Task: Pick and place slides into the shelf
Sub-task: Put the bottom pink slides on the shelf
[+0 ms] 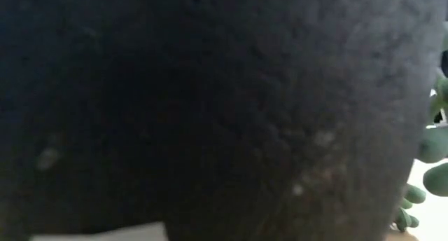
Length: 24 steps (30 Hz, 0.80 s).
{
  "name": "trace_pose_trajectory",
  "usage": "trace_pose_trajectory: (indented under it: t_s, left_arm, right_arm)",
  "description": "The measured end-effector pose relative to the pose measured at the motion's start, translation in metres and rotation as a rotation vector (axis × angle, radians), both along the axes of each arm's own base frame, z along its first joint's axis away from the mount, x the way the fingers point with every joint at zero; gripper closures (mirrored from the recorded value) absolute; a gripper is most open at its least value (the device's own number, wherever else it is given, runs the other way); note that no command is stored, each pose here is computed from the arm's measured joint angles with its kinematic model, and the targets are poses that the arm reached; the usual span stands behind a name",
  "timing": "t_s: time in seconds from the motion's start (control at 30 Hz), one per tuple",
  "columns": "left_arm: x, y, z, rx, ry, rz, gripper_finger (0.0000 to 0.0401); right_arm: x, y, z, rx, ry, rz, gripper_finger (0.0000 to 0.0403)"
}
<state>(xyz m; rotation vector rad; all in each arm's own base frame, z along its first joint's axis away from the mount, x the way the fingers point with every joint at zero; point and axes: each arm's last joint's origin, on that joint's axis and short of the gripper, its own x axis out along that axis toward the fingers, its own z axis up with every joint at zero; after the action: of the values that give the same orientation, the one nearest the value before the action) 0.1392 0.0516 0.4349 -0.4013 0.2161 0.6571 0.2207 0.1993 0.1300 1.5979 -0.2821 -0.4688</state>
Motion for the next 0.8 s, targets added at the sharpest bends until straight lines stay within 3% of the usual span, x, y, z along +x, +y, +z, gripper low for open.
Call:
trace_pose_trajectory:
  t_s: [0.3,0.8]
  left_arm:
    - [0.000,0.000,0.000,0.002,0.002,-0.001,0.0217]
    - [0.000,0.000,0.000,0.002,0.002,-0.001,0.0217]
  right_arm:
    - [0.001,0.004,-0.007,0.026,0.025,0.072,0.0361]
    - [-0.002,0.004,-0.012,0.019,0.055,0.083,0.0361]
